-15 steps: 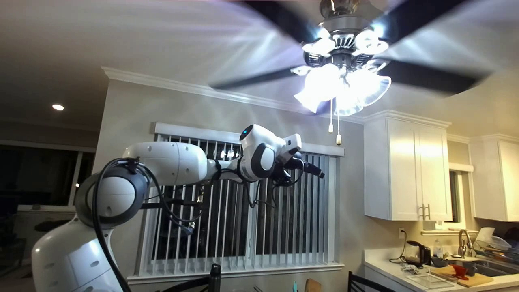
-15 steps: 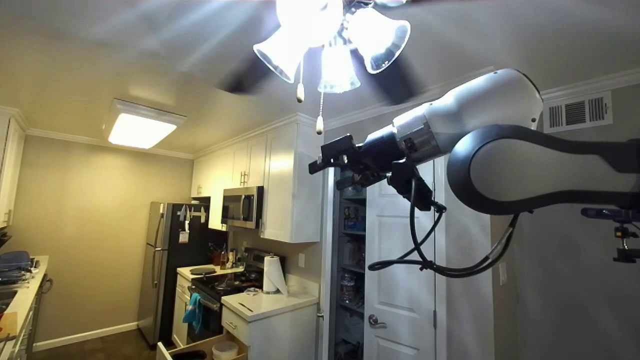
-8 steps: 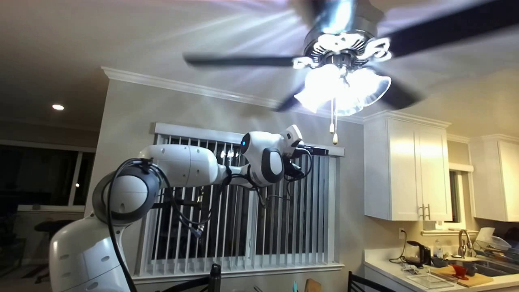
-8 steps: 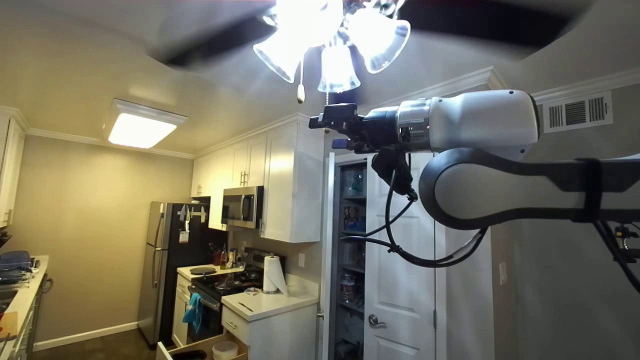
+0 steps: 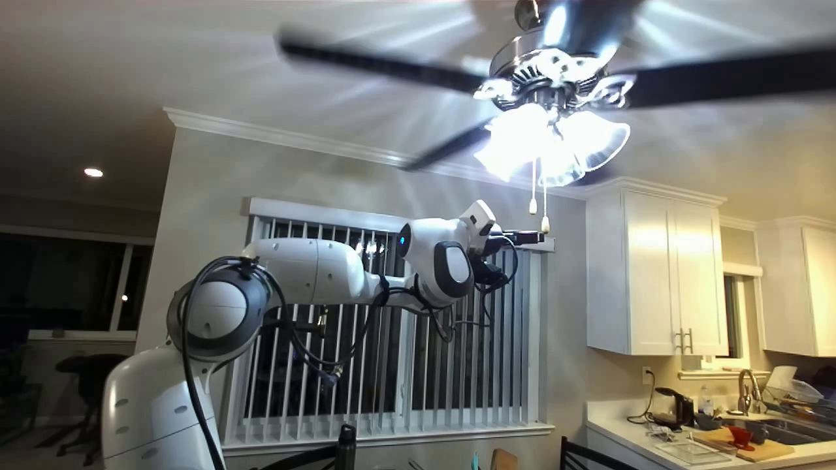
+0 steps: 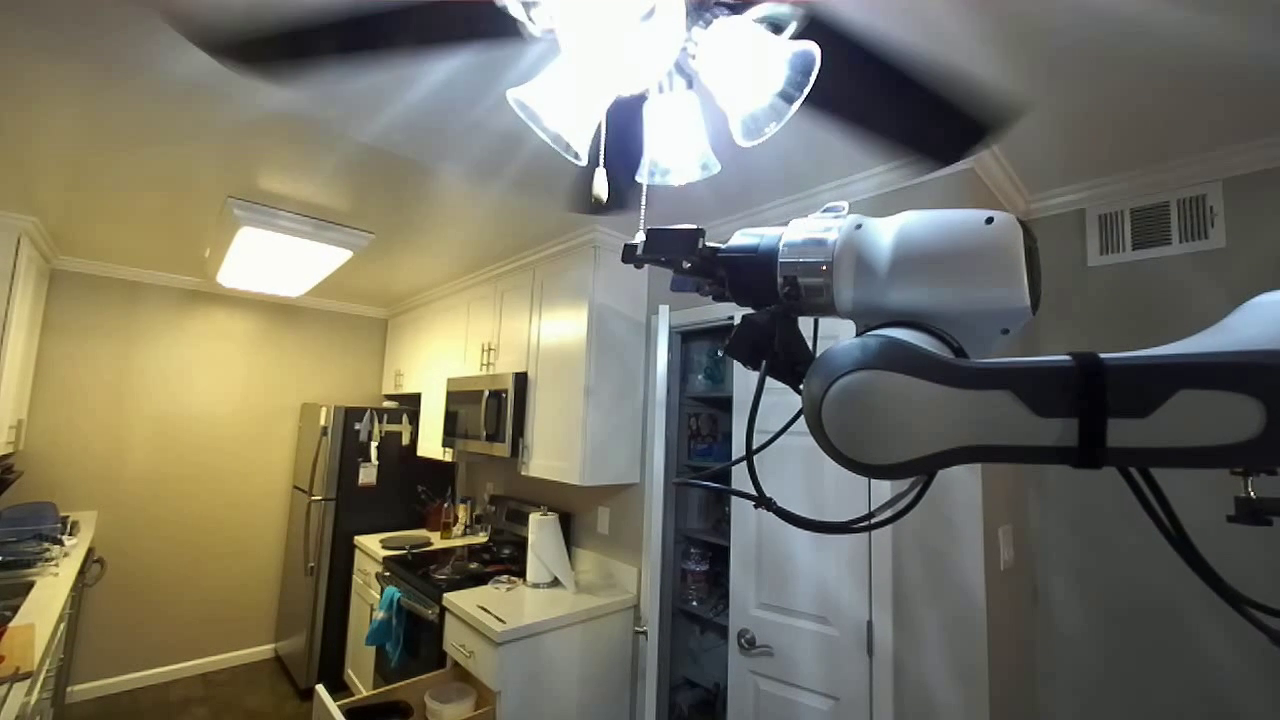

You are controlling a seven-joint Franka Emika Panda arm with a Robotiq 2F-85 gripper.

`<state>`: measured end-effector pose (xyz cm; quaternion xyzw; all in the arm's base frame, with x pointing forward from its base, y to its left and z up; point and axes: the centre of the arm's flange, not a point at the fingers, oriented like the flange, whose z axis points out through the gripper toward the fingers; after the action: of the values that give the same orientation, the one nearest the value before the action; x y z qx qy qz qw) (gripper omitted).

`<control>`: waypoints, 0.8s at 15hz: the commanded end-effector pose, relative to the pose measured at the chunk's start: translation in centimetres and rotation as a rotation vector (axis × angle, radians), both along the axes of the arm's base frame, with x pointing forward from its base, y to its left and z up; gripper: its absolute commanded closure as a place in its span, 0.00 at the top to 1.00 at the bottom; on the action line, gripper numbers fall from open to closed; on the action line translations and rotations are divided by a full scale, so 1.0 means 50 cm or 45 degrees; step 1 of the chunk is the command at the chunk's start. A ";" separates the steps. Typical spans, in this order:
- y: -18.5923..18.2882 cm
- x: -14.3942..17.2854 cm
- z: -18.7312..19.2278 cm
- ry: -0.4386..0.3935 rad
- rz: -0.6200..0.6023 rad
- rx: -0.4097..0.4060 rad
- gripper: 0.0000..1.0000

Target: Turn off the light

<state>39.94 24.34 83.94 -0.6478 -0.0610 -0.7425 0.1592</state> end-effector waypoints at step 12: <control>0.038 0.015 0.062 -0.157 -0.086 -0.119 0.60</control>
<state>39.99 25.98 86.50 -0.6188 -0.0742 -0.7724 0.1225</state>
